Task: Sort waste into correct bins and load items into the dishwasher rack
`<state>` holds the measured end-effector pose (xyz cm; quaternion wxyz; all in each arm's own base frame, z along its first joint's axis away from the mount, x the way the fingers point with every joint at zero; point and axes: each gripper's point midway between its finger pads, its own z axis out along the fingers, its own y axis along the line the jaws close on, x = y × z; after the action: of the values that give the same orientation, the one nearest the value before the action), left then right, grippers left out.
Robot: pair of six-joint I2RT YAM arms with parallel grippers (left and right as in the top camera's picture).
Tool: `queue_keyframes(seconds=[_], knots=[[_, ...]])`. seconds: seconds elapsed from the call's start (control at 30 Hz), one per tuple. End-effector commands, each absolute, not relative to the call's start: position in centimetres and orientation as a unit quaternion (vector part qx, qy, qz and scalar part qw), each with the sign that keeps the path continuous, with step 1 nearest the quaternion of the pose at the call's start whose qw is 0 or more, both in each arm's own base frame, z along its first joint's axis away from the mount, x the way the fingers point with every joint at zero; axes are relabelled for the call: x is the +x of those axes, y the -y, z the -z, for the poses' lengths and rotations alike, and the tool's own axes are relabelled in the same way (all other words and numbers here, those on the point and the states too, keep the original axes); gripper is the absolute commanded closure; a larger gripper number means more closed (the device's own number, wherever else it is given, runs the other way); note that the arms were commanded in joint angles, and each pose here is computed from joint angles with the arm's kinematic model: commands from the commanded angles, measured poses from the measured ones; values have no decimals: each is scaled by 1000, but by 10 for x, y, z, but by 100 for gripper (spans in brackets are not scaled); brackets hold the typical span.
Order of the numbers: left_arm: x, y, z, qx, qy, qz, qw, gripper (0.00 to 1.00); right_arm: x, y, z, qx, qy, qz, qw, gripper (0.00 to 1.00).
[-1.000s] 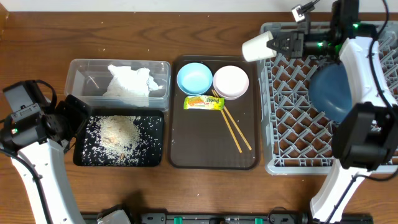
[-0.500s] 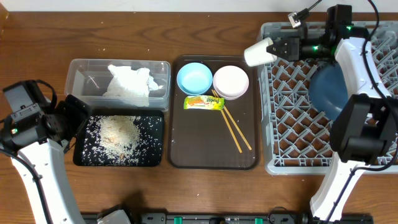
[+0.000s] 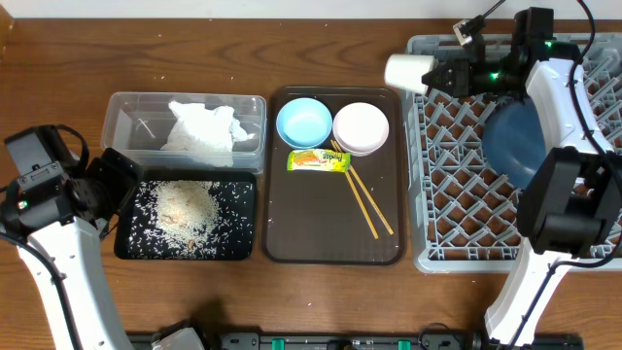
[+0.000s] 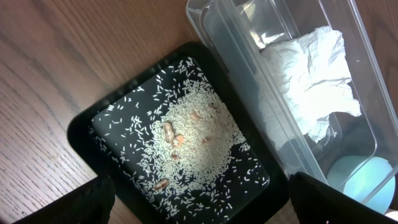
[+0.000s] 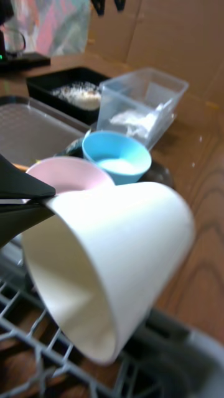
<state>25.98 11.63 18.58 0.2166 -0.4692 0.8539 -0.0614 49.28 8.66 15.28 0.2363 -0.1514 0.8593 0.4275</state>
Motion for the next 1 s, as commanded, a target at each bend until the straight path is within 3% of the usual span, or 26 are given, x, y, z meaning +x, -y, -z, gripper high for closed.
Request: queue_keyframes(seconds=[0.0,0.5,0.77,0.97], knots=[[261,-120,-192,-468,-853,58,225,8,497,-61,-138,-139,-884,-380,235,99],[261,-120,-192,-468,-853,58,225,8,494,-46,-123,-133,-907,-334,220,99],[261,-120,-192,-468,-853,58,225,8,500,-75,-160,-164,-844,-435,267,99],[261,-120,-192,-468,-853,58,225,8,500,-84,-162,-173,-837,-444,269,99]])
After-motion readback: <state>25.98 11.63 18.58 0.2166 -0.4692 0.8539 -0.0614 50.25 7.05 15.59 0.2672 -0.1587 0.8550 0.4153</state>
